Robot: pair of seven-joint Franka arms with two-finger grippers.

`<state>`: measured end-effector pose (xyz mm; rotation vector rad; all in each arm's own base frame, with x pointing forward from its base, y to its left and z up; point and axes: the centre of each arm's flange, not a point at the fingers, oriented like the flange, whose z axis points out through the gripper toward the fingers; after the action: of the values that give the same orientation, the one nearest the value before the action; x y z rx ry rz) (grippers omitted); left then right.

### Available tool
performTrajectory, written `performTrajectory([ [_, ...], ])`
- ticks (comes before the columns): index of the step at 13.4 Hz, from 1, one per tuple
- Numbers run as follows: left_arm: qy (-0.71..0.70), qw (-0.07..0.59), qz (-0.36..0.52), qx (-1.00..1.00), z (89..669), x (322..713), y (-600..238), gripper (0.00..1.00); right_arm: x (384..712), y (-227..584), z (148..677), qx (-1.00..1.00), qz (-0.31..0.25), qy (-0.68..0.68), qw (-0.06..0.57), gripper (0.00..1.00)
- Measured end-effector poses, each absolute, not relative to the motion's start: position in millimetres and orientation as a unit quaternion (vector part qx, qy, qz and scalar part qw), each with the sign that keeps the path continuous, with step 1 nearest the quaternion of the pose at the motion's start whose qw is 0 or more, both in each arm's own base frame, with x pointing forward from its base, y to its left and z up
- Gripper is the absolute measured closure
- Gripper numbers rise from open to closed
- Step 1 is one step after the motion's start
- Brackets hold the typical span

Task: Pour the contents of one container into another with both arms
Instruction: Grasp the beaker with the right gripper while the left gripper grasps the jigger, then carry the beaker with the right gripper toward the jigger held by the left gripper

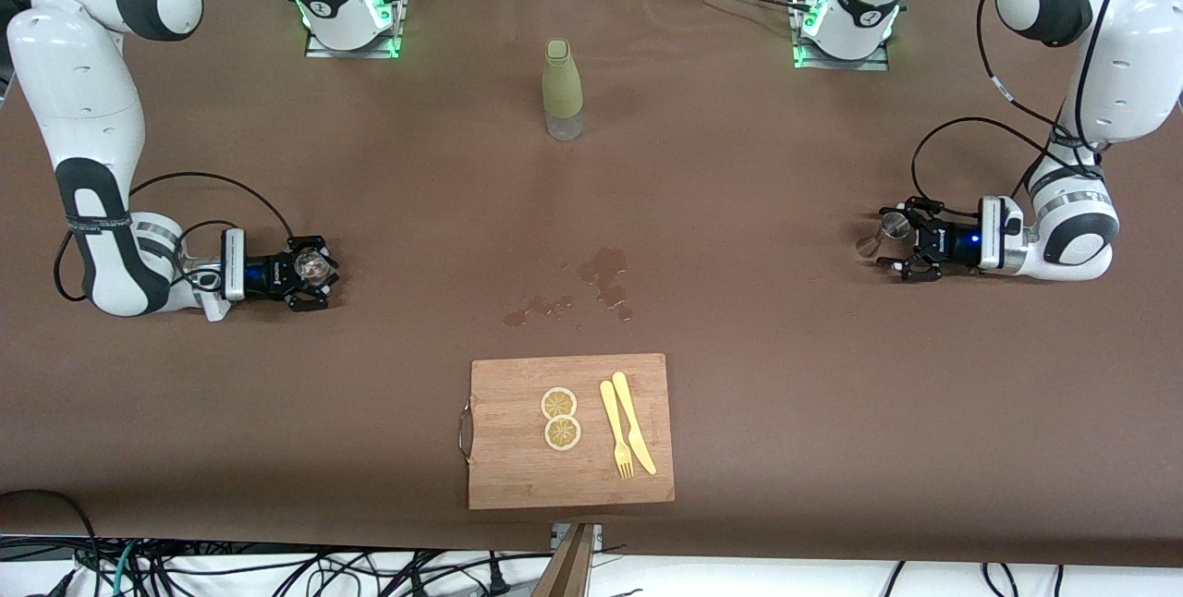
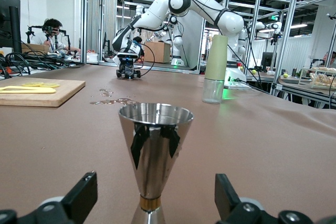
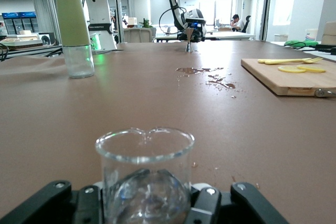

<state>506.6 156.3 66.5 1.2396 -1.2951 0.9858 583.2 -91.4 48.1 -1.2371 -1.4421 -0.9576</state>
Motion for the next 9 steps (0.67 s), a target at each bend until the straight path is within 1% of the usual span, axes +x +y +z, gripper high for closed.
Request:
performTrajectory([
  [3,-0.539,0.522,0.411,0.518,65,505,156,0.01,585,-85,50,-0.511,-0.399,-0.578,0.496,0.87],
  [4,-0.538,0.522,0.411,0.518,65,505,156,0.02,588,-78,52,-0.513,-0.401,-0.568,0.503,0.87],
  [5,-0.538,0.523,0.411,0.518,65,504,156,0.07,591,-67,54,-0.512,-0.403,-0.56,0.512,0.87],
  [6,-0.538,0.523,0.411,0.518,65,504,156,0.16,596,-53,58,-0.509,-0.404,-0.552,0.521,0.87],
  [7,-0.538,0.523,0.411,0.518,65,504,156,0.3,602,-36,62,-0.506,-0.406,-0.546,0.531,0.87],
  [9,-0.538,0.523,0.411,0.518,65,504,156,0.54,615,1,71,-0.501,-0.414,-0.533,0.541,0.87],
])
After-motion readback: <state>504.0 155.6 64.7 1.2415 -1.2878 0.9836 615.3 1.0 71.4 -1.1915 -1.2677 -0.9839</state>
